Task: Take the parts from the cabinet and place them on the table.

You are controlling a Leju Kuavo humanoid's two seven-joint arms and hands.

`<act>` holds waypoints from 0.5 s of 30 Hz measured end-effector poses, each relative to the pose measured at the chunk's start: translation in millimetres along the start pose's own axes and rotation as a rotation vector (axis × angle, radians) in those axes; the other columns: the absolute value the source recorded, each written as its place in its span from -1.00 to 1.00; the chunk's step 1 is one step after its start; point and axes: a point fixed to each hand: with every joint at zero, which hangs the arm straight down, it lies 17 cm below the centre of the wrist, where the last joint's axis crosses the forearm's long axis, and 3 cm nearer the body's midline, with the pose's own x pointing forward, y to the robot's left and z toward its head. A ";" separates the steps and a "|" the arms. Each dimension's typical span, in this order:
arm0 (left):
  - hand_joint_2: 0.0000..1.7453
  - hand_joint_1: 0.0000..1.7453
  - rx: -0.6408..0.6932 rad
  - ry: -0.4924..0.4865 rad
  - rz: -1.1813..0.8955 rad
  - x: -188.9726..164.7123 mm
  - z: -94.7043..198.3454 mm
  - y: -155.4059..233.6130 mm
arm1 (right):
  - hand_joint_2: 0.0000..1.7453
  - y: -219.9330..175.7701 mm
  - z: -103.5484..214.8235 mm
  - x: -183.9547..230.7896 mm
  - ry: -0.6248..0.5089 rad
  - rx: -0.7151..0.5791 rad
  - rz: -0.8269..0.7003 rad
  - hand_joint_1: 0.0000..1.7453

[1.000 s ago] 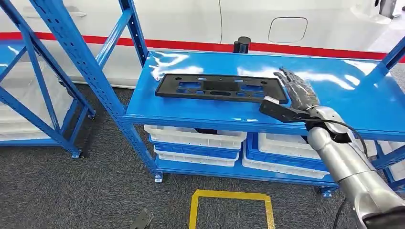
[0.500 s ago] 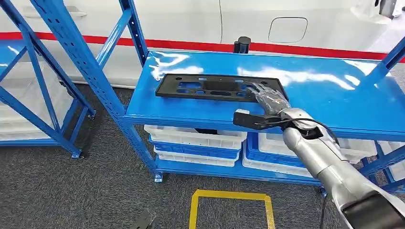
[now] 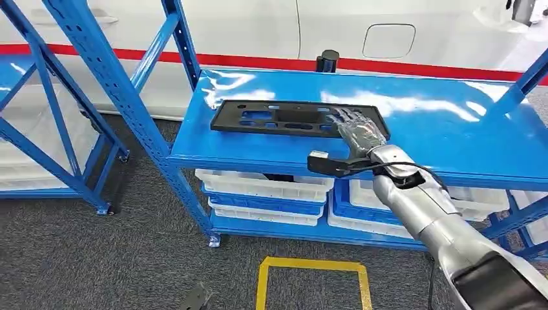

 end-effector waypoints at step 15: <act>-1.00 -1.00 -0.010 -0.010 -0.031 1.8 0.8 -6.6 | 1.00 -33.2 6.9 -24.6 0.023 -0.293 0.233 -1.00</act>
